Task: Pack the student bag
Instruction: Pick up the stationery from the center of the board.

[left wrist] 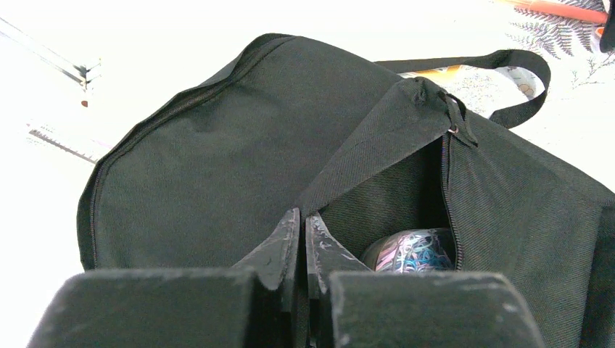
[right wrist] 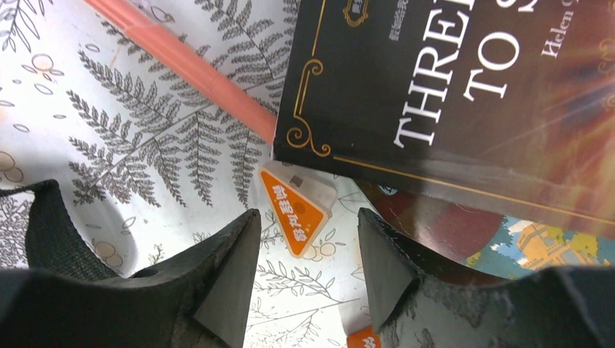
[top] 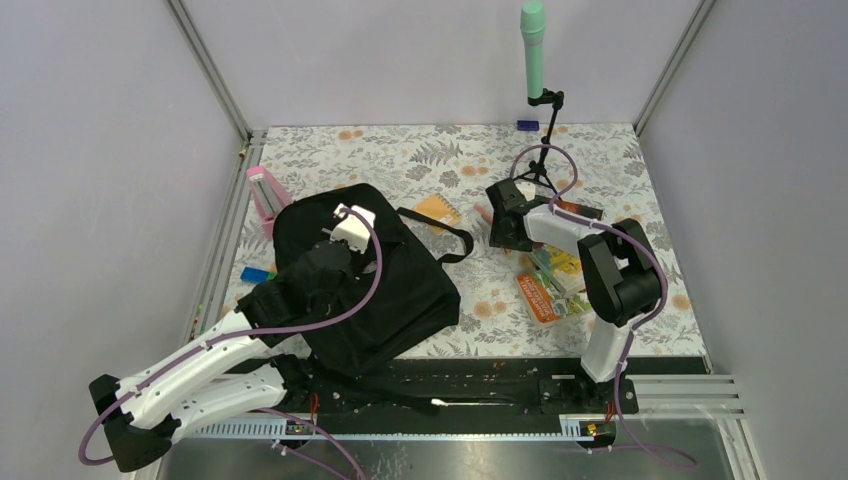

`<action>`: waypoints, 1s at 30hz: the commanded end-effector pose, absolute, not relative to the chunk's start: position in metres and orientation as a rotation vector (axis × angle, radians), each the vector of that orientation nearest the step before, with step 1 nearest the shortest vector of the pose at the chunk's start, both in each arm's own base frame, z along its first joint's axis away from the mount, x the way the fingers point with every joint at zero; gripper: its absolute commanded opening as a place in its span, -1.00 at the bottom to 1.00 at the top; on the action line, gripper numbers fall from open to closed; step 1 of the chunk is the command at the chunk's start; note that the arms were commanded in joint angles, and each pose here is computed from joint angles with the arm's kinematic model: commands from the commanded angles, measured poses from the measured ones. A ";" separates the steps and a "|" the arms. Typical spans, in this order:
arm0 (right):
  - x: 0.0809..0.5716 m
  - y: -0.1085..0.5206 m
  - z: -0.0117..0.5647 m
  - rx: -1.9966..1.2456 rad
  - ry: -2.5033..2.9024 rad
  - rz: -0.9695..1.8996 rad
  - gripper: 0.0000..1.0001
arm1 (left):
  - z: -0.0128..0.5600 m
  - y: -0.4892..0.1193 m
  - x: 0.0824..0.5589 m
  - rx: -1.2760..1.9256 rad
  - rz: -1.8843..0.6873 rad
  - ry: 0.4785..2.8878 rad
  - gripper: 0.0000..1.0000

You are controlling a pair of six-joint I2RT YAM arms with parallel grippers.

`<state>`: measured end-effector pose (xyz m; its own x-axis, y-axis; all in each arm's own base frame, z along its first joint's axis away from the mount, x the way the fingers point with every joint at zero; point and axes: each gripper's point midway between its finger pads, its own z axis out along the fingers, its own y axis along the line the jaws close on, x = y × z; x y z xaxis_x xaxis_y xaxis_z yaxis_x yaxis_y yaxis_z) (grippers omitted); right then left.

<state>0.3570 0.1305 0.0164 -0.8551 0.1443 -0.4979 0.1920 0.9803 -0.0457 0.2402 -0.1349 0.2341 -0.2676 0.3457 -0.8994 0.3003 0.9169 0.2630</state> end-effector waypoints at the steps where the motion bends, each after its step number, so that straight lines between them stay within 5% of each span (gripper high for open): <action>1: 0.373 0.128 0.021 0.255 2.591 -0.145 0.18 | 0.280 -0.144 0.249 0.357 -0.056 1.746 -1.00; 11: 0.371 0.135 0.010 0.250 2.638 -0.114 0.03 | 0.278 -0.147 0.250 0.367 -0.055 1.753 -1.00; 19: 0.366 0.128 0.012 0.231 2.629 -0.151 -0.29 | 0.275 -0.150 0.251 0.383 -0.060 1.761 -1.00; 30: 0.337 0.133 0.030 0.181 2.627 -0.006 -0.40 | 0.270 -0.156 0.251 0.408 -0.067 1.775 -1.00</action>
